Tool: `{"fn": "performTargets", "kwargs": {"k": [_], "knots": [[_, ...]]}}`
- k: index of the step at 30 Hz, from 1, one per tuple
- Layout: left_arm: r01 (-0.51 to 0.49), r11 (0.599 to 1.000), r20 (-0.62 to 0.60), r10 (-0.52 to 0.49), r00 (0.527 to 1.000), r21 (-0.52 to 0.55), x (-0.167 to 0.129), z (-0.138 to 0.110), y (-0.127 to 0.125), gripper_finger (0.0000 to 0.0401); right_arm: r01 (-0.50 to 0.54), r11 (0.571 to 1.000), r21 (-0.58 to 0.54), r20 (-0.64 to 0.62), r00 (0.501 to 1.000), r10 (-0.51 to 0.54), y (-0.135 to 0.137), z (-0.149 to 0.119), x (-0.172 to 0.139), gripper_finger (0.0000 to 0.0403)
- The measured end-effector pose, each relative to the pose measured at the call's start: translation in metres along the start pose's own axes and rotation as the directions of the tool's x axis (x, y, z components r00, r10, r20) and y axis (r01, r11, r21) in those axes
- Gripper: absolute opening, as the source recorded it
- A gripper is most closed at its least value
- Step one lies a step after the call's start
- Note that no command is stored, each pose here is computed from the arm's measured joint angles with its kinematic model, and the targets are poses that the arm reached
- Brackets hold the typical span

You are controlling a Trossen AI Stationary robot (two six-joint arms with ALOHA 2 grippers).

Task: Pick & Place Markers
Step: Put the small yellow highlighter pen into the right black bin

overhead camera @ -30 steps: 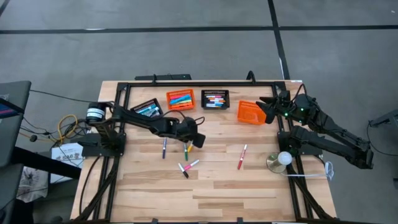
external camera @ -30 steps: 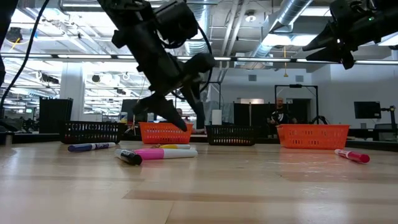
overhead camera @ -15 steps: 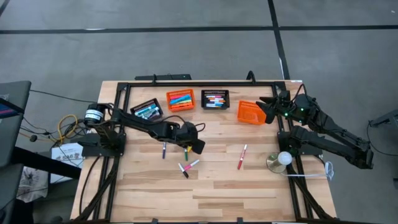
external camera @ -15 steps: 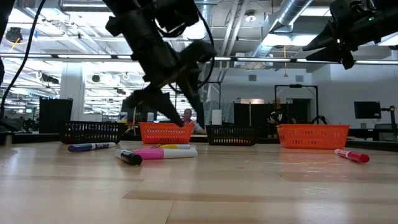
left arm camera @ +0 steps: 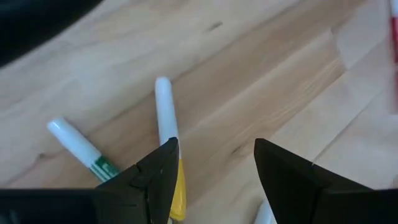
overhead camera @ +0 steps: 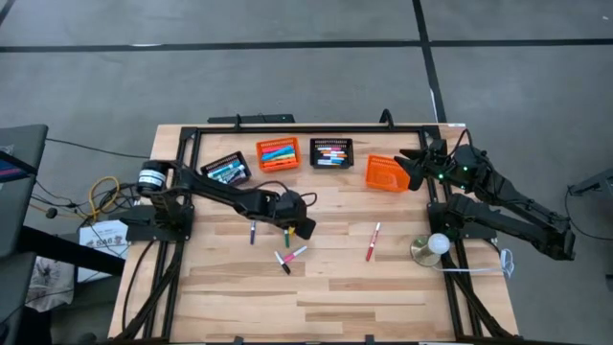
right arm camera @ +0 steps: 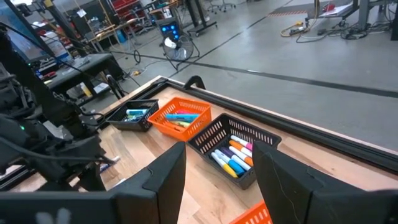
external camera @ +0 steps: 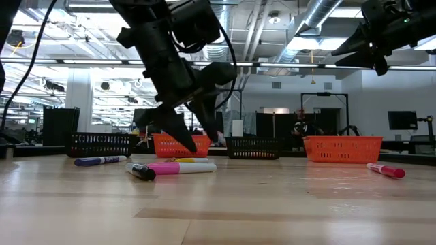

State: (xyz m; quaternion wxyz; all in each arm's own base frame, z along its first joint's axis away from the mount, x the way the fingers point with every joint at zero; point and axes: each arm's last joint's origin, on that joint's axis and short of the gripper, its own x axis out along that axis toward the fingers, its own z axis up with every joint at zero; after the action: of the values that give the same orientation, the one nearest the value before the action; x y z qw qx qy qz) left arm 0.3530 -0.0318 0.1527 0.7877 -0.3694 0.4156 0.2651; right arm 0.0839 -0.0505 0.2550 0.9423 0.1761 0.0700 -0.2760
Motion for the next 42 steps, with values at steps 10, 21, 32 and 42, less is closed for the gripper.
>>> {"fn": "performTargets", "kwargs": {"k": [10, 21, 32, 42], "knots": [[-0.036, 0.999, -0.021, 0.036, 0.999, 0.001, 0.01, -0.004, 0.004, 0.0209, 0.0, 1.0, 0.002, 0.0, 1.0, 0.0, 0.0, 0.0, 0.0, 0.0176], [-0.062, 0.998, -0.067, 0.062, 0.996, 0.001, 0.023, -0.009, 0.007, 0.0209, 0.0, 1.0, 0.002, 0.0, 1.0, 0.0, 0.0, 0.0, 0.0, 0.0176], [-0.062, 0.998, -0.051, 0.062, 0.997, -0.008, 0.023, -0.009, 0.007, 0.0209, 0.0, 1.0, 0.0, 0.0, 1.0, 0.0, 0.0, 0.0, 0.0, 0.0175], [-0.063, 0.998, -0.046, 0.064, 0.997, 0.019, 0.024, -0.009, 0.007, 0.0209, 0.0, 1.0, -0.023, 0.0, 1.0, 0.0, 0.0, 0.0, 0.0, 0.0174]]}}
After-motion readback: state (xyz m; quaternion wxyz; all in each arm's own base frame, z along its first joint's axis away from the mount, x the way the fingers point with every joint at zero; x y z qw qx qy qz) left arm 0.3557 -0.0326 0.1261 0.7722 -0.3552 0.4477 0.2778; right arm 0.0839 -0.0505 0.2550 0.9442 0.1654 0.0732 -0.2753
